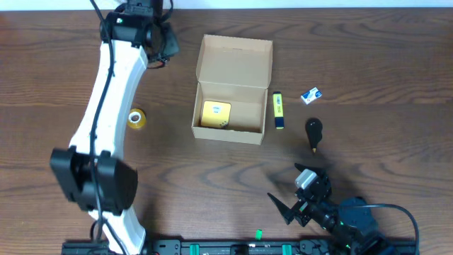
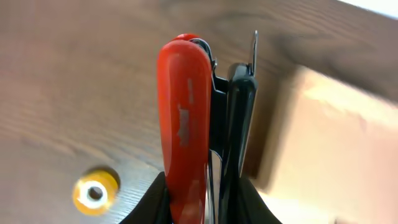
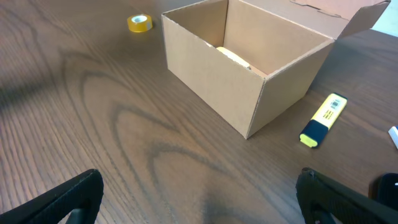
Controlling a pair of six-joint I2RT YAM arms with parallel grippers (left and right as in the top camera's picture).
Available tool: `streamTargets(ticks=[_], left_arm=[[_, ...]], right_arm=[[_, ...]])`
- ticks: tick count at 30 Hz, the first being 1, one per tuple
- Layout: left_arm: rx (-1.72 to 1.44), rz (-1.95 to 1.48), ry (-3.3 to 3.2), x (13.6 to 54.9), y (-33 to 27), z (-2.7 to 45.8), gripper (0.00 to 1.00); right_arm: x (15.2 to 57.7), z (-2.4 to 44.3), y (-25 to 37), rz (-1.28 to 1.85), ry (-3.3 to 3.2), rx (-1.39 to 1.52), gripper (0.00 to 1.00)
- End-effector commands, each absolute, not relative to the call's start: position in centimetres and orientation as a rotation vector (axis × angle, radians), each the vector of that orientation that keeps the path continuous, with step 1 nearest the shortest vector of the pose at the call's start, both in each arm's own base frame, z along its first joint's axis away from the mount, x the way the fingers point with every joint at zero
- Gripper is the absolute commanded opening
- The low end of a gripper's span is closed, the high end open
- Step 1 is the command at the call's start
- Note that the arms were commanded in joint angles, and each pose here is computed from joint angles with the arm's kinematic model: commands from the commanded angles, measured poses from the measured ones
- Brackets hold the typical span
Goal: Pack container
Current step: 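Carry the stapler with the left gripper into the box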
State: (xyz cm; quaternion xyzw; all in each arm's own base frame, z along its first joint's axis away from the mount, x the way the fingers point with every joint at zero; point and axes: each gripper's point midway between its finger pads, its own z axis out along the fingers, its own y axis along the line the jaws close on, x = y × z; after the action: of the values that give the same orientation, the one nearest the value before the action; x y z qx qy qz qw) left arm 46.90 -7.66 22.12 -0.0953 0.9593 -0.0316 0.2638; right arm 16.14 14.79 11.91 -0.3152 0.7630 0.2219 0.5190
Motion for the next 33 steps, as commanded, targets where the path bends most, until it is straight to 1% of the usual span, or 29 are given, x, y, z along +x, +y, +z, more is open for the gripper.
streamTargets(ticks=[1, 3, 6, 9, 11, 13, 19, 26, 33], left_arm=[[0.285, -0.039, 2.534, 45.4, -10.4, 25.0, 0.06], [0.542, -0.04, 2.494, 44.0, -12.3, 25.8, 0.06], [0.933, -0.011, 2.431, 41.5, -14.9, 25.5, 0.06], [1.214, 0.013, 2.355, 40.2, -16.5, 24.7, 0.06], [1.423, -0.052, 2.263, 38.8, -18.2, 24.2, 0.06], [1.565, -0.134, 2.176, 37.8, -19.5, 23.9, 0.06], [1.796, -0.16, 2.05, 37.8, -20.3, 21.6, 0.06], [2.018, -0.19, 2.028, 38.8, -20.8, 15.3, 0.06], [2.077, -0.201, 2.085, 39.4, -20.9, 11.2, 0.06]], right_arm=[[16.0, 11.8, 15.0, 0.55, 1.831, -0.755, 0.99], [16.0, 11.8, 15.0, 0.55, 1.831, -0.755, 0.99], [16.0, 11.8, 15.0, 0.55, 1.831, -0.755, 0.99], [16.0, 11.8, 15.0, 0.55, 1.831, -0.755, 0.99], [16.0, 11.8, 15.0, 0.55, 1.831, -0.755, 0.99], [16.0, 11.9, 15.0, 0.55, 1.83, -0.755, 0.99], [16.0, 11.8, 15.0, 0.55, 1.831, -0.756, 0.99], [16.0, 11.8, 15.0, 0.55, 1.831, -0.756, 0.99], [16.0, 11.8, 15.0, 0.55, 1.831, -0.756, 0.99]])
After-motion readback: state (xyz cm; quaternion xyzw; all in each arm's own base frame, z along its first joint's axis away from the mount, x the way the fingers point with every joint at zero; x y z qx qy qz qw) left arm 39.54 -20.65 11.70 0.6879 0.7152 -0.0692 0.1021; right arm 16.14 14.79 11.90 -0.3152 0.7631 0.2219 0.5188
